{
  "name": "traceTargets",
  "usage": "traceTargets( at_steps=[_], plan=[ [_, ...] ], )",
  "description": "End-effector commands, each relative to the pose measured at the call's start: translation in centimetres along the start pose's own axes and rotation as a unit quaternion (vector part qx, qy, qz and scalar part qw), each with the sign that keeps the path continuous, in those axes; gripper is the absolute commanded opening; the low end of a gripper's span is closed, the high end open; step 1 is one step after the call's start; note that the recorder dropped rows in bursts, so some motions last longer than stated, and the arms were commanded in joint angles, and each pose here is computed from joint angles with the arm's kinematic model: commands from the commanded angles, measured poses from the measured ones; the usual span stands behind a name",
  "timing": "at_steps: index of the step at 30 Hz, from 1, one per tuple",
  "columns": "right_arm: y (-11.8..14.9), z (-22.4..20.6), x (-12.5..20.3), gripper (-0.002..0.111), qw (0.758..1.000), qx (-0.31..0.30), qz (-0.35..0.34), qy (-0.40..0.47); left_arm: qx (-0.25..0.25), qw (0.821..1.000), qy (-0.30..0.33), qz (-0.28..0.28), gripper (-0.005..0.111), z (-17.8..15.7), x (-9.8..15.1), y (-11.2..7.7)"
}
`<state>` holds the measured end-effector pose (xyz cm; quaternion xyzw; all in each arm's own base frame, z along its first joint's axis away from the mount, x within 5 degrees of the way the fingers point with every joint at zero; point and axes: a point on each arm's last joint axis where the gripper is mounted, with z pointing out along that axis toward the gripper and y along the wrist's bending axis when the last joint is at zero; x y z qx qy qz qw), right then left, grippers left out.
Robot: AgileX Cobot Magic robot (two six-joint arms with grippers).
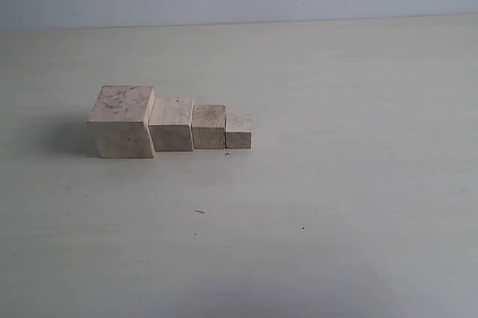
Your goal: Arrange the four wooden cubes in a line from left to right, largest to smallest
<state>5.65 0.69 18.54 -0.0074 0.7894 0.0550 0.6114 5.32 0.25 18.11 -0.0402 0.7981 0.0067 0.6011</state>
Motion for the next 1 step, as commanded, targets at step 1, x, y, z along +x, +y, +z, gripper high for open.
traceTargets(
  at_steps=[1],
  plan=[
    [-0.04, -0.02, 0.14, 0.0, 1.0, 0.002, -0.001, -0.001, 0.002, 1.0, -0.008, 0.001, 0.0, -0.01, -0.03, -0.02]
  ],
)
